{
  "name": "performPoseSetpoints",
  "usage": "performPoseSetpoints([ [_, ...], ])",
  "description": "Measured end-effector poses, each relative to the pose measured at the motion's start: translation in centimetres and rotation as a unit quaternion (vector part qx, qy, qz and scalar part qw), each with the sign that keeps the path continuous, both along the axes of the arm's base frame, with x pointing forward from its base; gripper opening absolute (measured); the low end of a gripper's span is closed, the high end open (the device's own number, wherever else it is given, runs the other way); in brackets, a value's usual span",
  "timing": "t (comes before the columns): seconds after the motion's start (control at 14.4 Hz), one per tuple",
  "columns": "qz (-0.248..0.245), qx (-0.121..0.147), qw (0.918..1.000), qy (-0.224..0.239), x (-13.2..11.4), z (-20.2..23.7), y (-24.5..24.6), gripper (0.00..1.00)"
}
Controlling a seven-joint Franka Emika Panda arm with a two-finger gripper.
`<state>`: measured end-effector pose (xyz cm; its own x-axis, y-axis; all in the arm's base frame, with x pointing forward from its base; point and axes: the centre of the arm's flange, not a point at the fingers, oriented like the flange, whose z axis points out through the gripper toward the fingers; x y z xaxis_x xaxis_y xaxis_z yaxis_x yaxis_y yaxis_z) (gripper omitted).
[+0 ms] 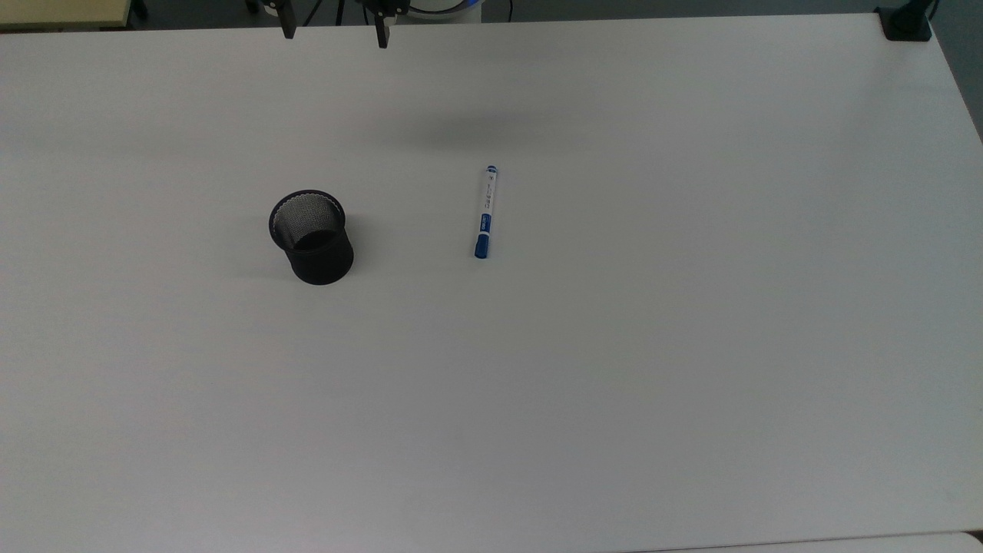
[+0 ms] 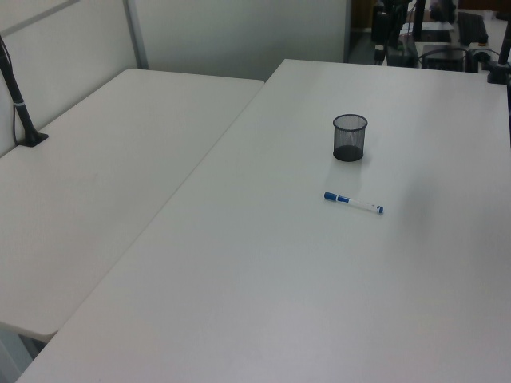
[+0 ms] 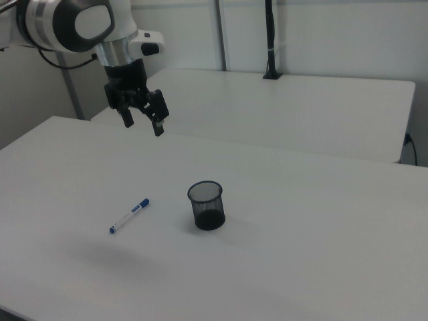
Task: Insert the marker
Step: 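Move the gripper over the white blue-capped marker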
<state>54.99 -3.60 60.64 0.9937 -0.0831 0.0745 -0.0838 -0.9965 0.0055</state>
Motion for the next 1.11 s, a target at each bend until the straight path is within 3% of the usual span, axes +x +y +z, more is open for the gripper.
performPoseSetpoints([
  [0.76,0.005,0.000,1.0000,0.000,0.1,0.0,0.0,1.00],
  [0.9,0.031,-0.002,0.9995,0.002,0.1,-0.2,0.0,1.00],
  [1.11,0.118,-0.003,0.9925,0.031,1.6,-3.4,0.7,1.00],
])
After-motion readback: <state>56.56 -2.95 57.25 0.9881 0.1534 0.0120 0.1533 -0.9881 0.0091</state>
